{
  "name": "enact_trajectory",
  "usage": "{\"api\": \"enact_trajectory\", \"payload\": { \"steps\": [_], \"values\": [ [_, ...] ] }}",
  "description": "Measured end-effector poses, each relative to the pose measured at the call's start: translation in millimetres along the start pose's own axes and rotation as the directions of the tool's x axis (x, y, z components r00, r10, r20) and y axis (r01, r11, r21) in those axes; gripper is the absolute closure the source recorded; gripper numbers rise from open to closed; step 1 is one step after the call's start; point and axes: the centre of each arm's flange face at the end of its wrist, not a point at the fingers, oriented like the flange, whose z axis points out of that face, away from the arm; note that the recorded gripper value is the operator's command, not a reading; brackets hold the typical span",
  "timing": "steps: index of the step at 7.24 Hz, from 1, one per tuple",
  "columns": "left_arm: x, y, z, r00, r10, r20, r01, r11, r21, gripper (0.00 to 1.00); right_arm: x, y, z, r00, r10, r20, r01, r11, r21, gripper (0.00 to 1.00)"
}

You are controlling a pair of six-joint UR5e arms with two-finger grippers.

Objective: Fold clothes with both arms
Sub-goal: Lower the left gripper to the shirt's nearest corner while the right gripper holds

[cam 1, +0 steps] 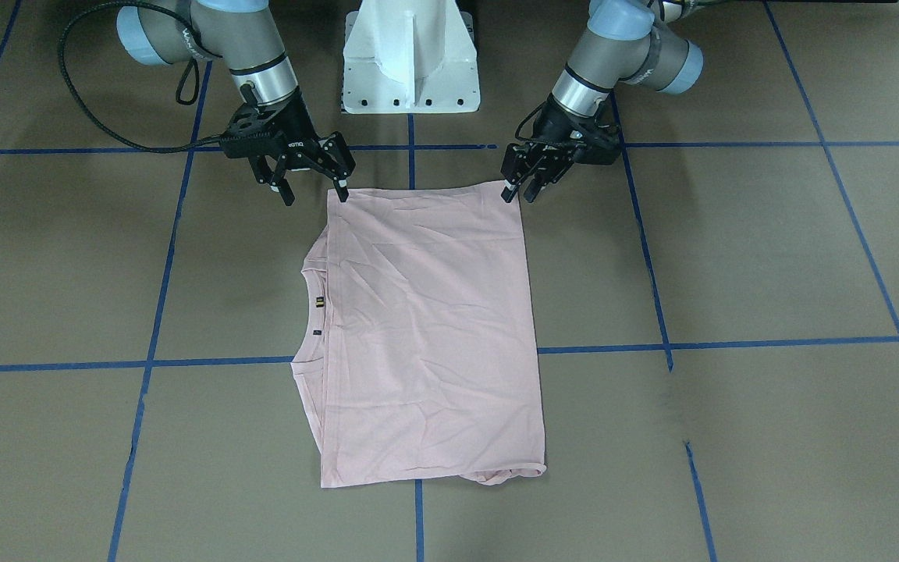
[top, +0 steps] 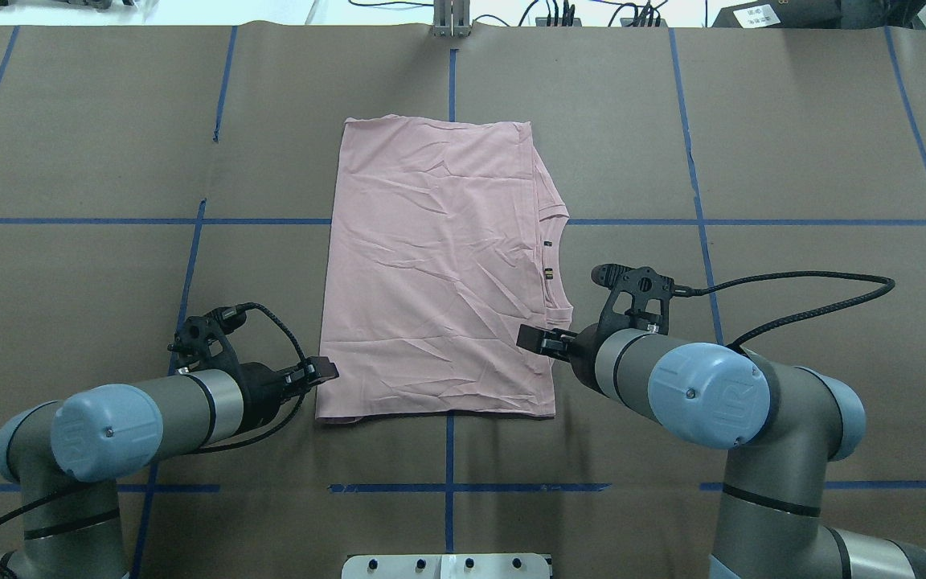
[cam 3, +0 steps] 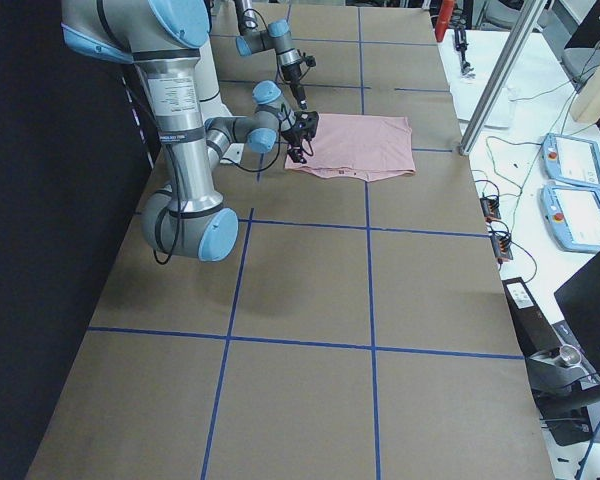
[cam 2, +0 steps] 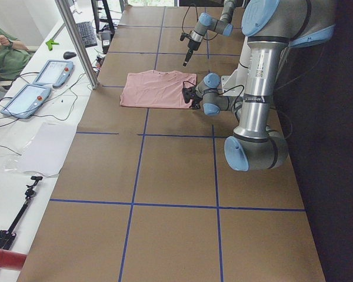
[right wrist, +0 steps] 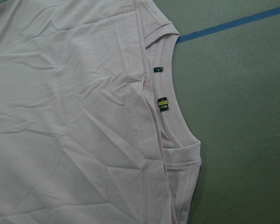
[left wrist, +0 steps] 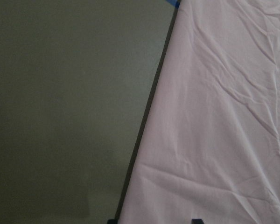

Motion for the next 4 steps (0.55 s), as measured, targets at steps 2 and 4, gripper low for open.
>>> {"api": "enact_trajectory", "payload": {
  "steps": [2,4],
  "values": [
    [-3.8,9.8,2.9,1.0,-0.002,0.012,0.002,1.0,-0.011,0.46,0.1,-0.5,0.0,1.0,0.0,0.0,0.0,1.0,0.001,0.0],
    [-6.5,22.6,5.2,1.0,0.004,0.019,-0.004,1.0,-0.03,0.51,0.4,-0.6,0.0,1.0,0.0,-0.001,0.0,1.0,0.001,0.0]
  ]
}}
